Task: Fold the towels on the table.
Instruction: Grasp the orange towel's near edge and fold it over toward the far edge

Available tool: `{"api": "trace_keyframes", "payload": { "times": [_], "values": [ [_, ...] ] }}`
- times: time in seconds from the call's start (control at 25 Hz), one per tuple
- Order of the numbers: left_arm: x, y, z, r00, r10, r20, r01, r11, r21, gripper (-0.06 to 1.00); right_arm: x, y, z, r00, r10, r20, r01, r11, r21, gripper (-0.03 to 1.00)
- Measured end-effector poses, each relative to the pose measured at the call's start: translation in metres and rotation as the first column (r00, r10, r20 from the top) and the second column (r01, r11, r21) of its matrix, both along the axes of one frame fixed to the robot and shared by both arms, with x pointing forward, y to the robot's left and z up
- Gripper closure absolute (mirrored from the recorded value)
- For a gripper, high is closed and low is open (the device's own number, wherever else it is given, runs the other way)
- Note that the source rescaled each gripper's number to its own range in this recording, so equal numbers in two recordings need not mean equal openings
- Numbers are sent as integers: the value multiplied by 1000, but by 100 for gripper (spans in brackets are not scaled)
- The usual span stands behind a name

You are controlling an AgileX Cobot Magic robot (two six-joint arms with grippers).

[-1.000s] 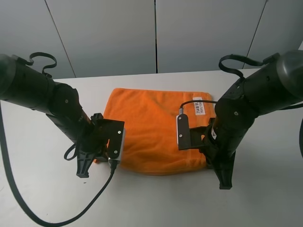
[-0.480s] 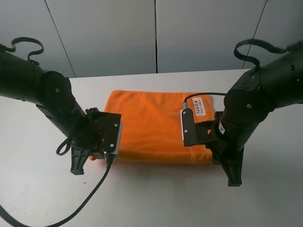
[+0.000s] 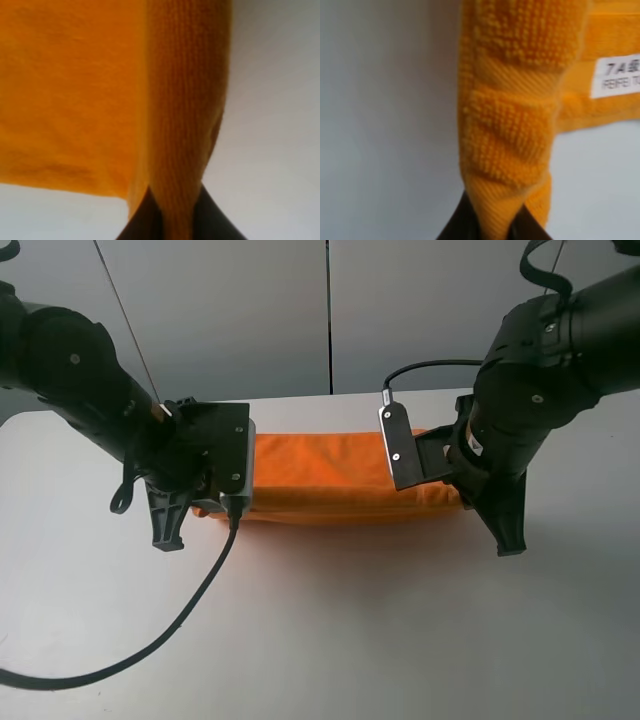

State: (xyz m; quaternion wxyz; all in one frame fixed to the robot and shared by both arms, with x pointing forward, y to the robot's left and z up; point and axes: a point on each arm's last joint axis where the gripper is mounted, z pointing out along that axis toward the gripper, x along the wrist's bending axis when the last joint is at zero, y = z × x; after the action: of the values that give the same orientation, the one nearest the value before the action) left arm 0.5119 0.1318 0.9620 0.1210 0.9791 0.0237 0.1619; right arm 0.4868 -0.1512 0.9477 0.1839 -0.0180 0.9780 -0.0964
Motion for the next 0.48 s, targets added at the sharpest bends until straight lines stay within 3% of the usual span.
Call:
{"api": "trace_keyframes", "payload": {
  "times": [0.16,0.28,0.48],
  "values": [
    [13,-3,13,996,19,88,-19,1000,-5,93,13,2,13,995,50,89,-47,998,-40,97],
    [20,-5,21,989,36,145,-32,999,-24,93,25,1,21,987,54,152,-51,998,-20,97],
    [33,-4,14,987,86,137,-82,996,-33,94,49,-4,26,980,4,197,-10,1000,28,97]
  ]
}}
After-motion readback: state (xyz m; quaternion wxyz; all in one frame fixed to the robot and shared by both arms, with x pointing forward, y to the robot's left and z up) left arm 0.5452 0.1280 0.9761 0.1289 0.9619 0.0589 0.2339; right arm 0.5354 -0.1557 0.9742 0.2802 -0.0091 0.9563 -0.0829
